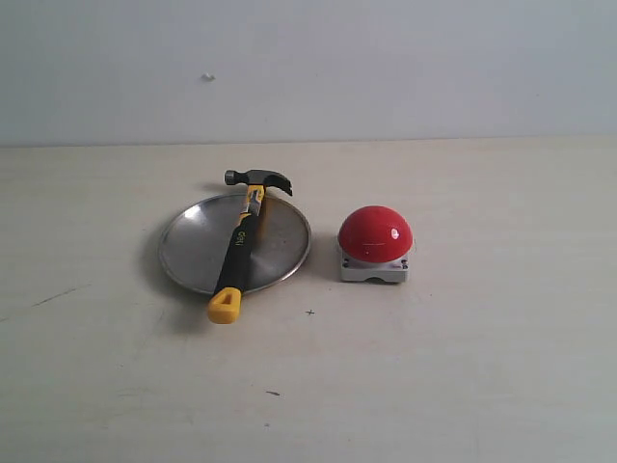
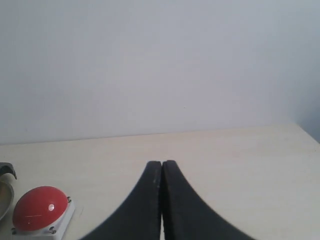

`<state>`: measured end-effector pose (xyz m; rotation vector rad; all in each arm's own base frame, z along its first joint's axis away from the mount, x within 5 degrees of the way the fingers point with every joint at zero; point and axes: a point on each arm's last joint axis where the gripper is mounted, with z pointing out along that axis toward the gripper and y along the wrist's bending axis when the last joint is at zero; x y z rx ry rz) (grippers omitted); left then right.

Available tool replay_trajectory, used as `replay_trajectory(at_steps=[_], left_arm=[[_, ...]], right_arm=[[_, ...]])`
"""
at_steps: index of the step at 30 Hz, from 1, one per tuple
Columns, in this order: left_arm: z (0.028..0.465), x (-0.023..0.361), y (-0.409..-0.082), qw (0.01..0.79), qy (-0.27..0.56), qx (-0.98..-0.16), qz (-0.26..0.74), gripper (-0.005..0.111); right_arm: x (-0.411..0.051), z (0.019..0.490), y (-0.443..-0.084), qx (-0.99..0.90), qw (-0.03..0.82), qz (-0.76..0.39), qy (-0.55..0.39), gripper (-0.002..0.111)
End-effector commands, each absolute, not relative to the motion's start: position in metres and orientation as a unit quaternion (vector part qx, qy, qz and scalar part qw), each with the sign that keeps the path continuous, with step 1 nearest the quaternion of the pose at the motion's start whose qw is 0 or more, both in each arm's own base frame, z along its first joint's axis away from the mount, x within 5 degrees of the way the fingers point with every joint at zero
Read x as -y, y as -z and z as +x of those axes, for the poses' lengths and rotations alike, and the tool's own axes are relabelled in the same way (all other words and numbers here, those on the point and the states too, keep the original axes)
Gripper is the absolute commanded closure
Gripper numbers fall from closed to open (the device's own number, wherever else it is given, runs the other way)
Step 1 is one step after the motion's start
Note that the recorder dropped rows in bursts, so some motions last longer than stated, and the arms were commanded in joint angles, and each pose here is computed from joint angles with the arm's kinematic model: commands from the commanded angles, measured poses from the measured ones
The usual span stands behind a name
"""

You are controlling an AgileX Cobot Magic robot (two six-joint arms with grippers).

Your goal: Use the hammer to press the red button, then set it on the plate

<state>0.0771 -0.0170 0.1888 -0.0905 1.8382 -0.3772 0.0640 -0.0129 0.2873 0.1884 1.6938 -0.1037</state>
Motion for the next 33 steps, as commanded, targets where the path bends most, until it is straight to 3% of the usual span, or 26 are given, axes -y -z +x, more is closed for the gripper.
replay_trajectory(at_steps=[1, 11, 33], left_arm=[[0.077, 0.017, -0.190, 0.594, 0.165, -0.786, -0.042, 0.107], [0.077, 0.017, -0.190, 0.594, 0.164, -0.786, -0.041, 0.107], [0.077, 0.017, -0.190, 0.594, 0.164, -0.786, -0.041, 0.107]], right_arm=[[0.013, 0.069, -0.268, -0.741, 0.666, 0.078, 0.044, 0.108], [0.011, 0.073, -0.194, -0.769, 0.635, 0.062, 0.043, 0.108], [0.014, 0.054, -0.192, -0.752, 0.650, 0.080, 0.073, 0.108]])
